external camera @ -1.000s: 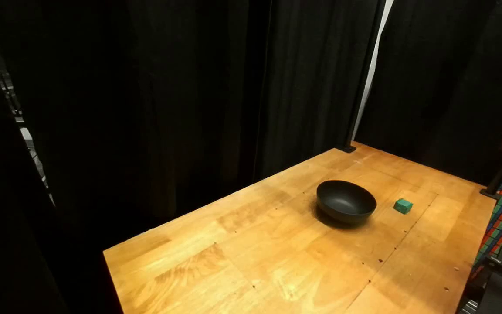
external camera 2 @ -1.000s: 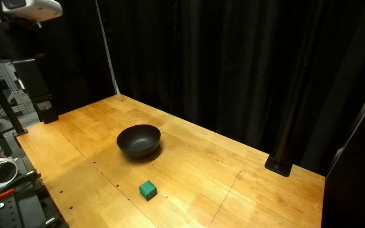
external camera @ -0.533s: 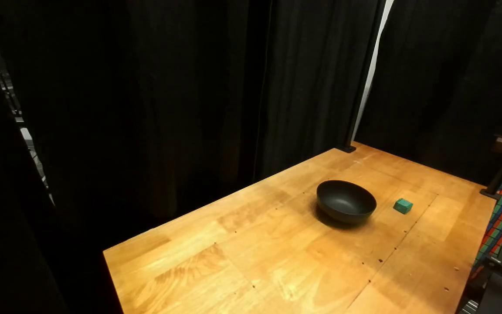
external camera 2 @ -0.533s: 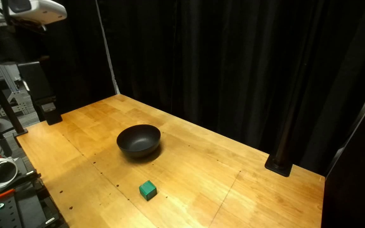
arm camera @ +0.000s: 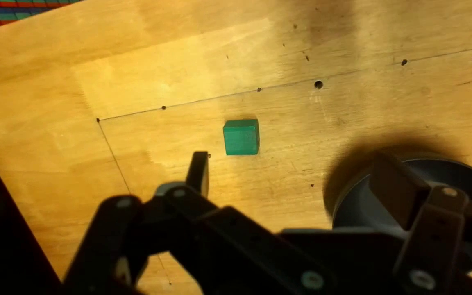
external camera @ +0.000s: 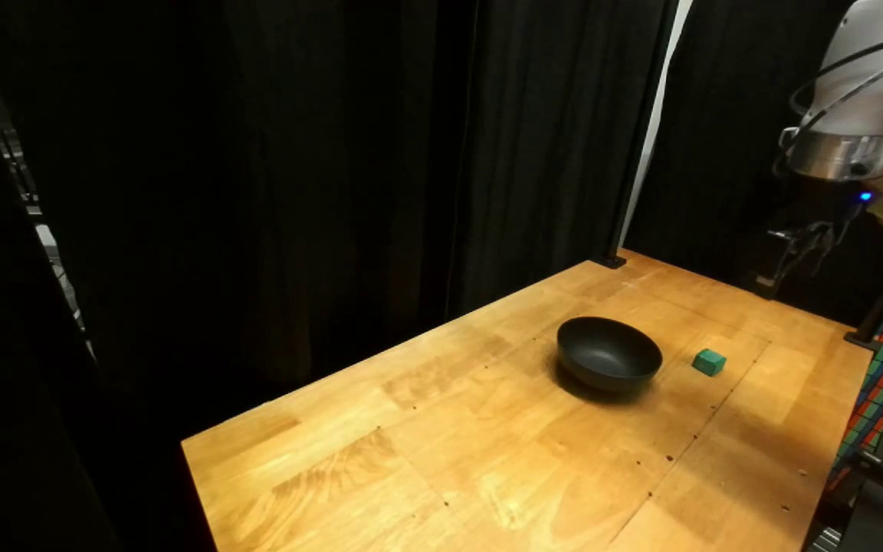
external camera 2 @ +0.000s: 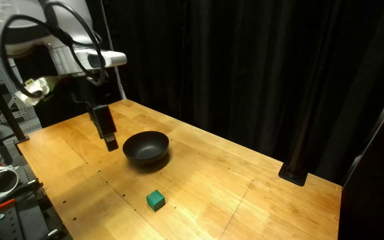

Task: Put the green block inside the black bowl

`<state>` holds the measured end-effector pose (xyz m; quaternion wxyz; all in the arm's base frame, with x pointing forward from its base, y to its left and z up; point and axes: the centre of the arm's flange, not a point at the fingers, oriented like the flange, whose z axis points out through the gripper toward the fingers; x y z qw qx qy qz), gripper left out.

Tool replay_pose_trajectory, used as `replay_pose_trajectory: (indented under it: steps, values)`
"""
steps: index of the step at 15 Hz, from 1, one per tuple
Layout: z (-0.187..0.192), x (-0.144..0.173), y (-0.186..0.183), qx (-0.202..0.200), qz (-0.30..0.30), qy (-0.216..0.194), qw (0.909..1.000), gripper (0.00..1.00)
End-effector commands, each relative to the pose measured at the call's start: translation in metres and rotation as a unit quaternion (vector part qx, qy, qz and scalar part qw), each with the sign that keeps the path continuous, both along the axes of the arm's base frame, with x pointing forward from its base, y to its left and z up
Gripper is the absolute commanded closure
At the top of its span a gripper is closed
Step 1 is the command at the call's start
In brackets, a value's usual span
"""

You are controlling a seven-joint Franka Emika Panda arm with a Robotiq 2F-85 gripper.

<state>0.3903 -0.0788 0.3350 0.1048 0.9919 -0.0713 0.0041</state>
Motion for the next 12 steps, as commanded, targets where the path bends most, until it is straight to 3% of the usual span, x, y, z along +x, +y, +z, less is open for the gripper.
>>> replay_pose_trajectory:
  steps: [1, 12]
  values:
    - [-0.052, 0.057, -0.022, 0.013, -0.033, 0.014, 0.9993, 0.00]
    - [-0.173, 0.082, -0.080, 0.051, -0.108, 0.064, 0.9908, 0.00]
